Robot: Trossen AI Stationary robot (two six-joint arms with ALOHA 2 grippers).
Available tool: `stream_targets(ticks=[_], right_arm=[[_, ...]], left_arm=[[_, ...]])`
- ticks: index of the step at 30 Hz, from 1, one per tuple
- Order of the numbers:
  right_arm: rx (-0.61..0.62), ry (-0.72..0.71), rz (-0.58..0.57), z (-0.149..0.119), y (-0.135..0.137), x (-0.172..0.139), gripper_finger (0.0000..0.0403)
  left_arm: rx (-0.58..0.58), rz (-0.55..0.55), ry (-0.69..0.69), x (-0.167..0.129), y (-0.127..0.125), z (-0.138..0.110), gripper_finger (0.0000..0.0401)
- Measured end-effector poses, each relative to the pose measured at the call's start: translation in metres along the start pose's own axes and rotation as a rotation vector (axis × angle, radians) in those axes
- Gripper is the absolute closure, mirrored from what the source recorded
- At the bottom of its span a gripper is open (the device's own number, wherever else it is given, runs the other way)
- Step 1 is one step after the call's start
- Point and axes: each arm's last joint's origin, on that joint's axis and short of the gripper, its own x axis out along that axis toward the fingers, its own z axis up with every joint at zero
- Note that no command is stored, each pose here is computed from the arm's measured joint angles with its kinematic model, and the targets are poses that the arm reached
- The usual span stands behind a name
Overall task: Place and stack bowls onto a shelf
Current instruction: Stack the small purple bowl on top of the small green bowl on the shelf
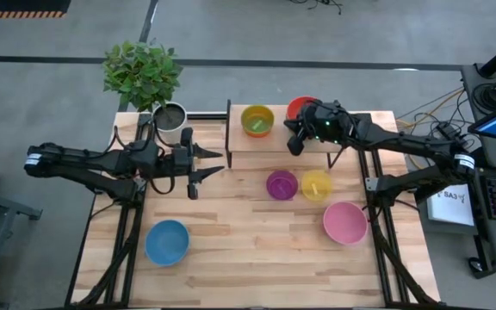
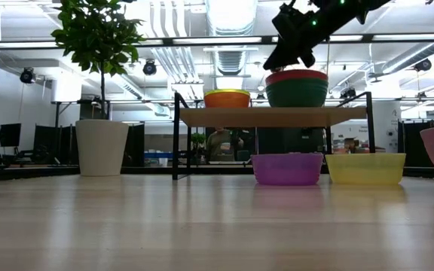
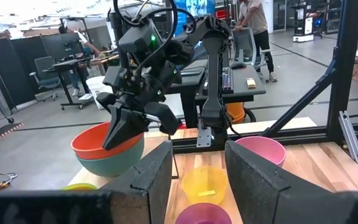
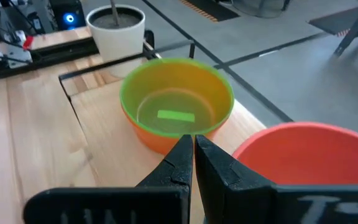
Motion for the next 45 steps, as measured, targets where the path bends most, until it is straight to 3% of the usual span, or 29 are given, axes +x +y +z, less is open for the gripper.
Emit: stream_targets(ticks=[7, 11, 17, 22, 26, 35, 45], right_arm=[[0.015, -0.063, 0.01, 0.005, 0.0, -0.007, 0.0394], [0.027, -0.106, 0.125, 0.01, 0.006, -0.023, 0.0394], [0.003, -0.133, 0.312, 0.003, 0.03, -0.052, 0.0394], [-0.035, -0.118, 0.449, -0.012, 0.057, -0.071, 0.0394], [-0.07, -0.086, 0.541, -0.029, 0.077, -0.078, 0.0394], [-0.01, 0.089, 0.558, -0.063, 0.109, -0.07, 0.0394], [-0.038, 0.293, 0.534, -0.094, 0.134, -0.04, 0.0394]], left_arm=[[-0.02, 0.0, 0.001, 0.0, 0.0, 0.0, 0.0269], [-0.108, -0.005, 0.042, 0.0, -0.001, -0.004, 0.0269], [-0.341, 0.008, 0.256, -0.003, -0.003, -0.025, 0.0269], [-0.557, 0.08, 0.492, -0.011, -0.006, -0.041, 0.0269], [-0.645, 0.112, 0.632, -0.01, -0.012, -0.043, 0.027], [-0.595, 0.079, 0.933, 0.022, -0.032, -0.043, 0.0271], [-0.317, 0.057, 1.117, 0.056, -0.044, -0.053, 0.0271]])
